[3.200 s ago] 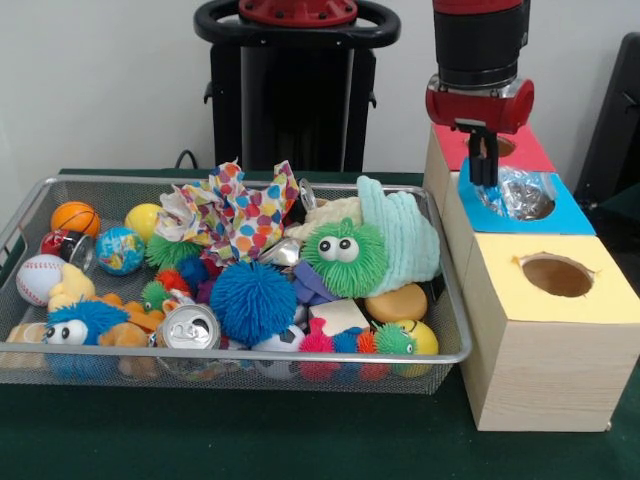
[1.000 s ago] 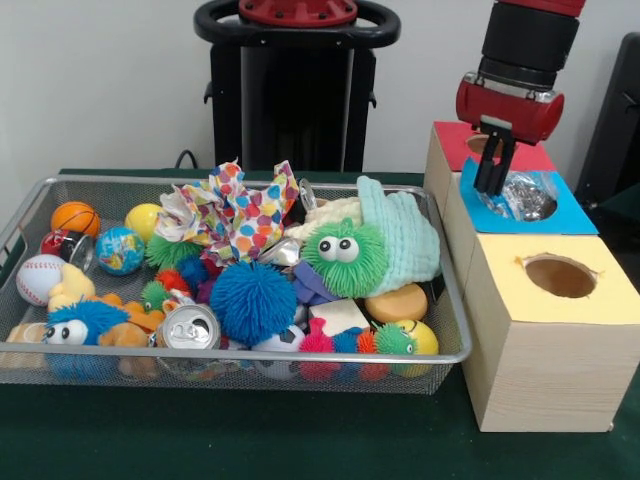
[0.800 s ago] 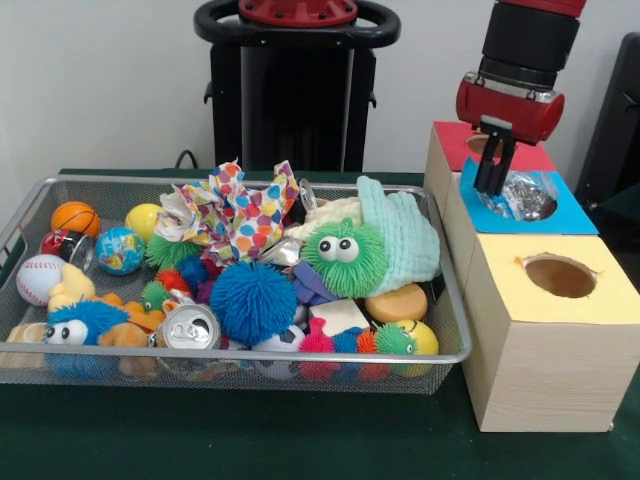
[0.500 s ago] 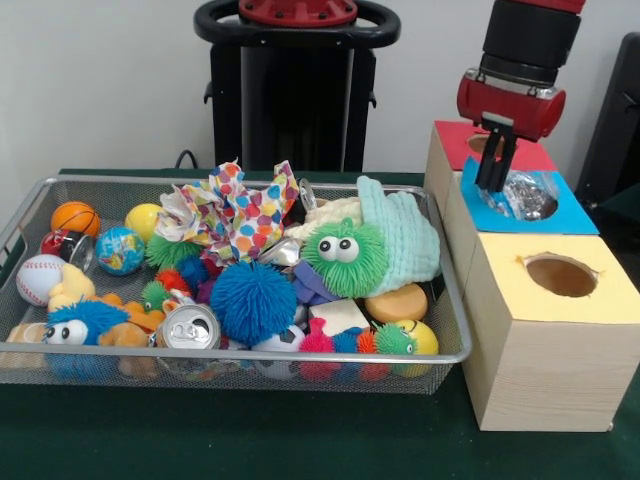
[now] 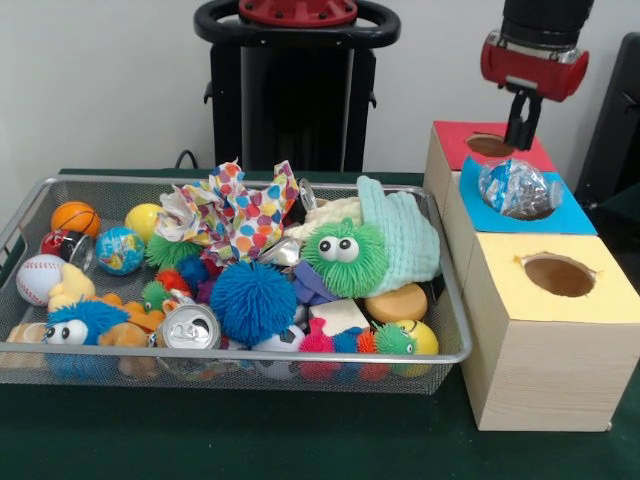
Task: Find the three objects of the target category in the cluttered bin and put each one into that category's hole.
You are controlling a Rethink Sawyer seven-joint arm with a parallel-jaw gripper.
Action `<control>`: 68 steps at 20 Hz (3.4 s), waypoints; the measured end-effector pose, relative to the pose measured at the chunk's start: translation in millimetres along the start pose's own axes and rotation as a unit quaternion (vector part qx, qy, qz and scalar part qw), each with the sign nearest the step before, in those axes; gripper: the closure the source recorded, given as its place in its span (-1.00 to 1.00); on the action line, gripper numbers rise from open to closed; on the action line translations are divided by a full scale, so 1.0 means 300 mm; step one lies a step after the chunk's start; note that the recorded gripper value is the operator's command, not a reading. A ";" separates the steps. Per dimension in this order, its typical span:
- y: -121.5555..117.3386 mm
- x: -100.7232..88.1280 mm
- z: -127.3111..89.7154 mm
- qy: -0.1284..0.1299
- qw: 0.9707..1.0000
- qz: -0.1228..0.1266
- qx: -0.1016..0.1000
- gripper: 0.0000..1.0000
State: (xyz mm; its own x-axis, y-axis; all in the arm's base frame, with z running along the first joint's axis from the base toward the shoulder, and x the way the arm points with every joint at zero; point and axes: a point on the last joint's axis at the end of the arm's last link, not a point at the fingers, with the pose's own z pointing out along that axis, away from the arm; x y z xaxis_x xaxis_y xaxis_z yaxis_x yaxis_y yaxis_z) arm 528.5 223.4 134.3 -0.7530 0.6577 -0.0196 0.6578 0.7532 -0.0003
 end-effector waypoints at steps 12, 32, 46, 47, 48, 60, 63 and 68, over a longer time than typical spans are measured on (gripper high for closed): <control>0.046 0.045 -0.050 0.026 1.000 -0.011 -0.010 1.00; 0.011 -0.109 0.111 -0.022 0.999 0.028 -0.027 1.00; 0.026 -0.107 0.108 -0.023 0.999 0.027 -0.034 1.00; 0.028 -0.104 0.109 -0.022 0.999 0.026 -0.034 1.00; 0.028 -0.103 0.110 -0.022 0.999 0.026 -0.034 1.00; 0.022 -0.121 0.129 -0.011 0.998 0.037 -0.041 1.00; 0.018 -0.124 0.129 -0.007 0.998 0.042 -0.045 1.00; 0.012 -0.129 0.141 -0.008 0.998 0.044 -0.052 1.00</control>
State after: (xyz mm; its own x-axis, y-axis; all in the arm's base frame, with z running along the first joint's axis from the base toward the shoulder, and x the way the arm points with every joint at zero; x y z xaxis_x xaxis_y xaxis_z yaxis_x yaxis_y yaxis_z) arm 560.6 199.9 92.7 -0.6919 0.7214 -0.0305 0.7155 0.6906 0.1053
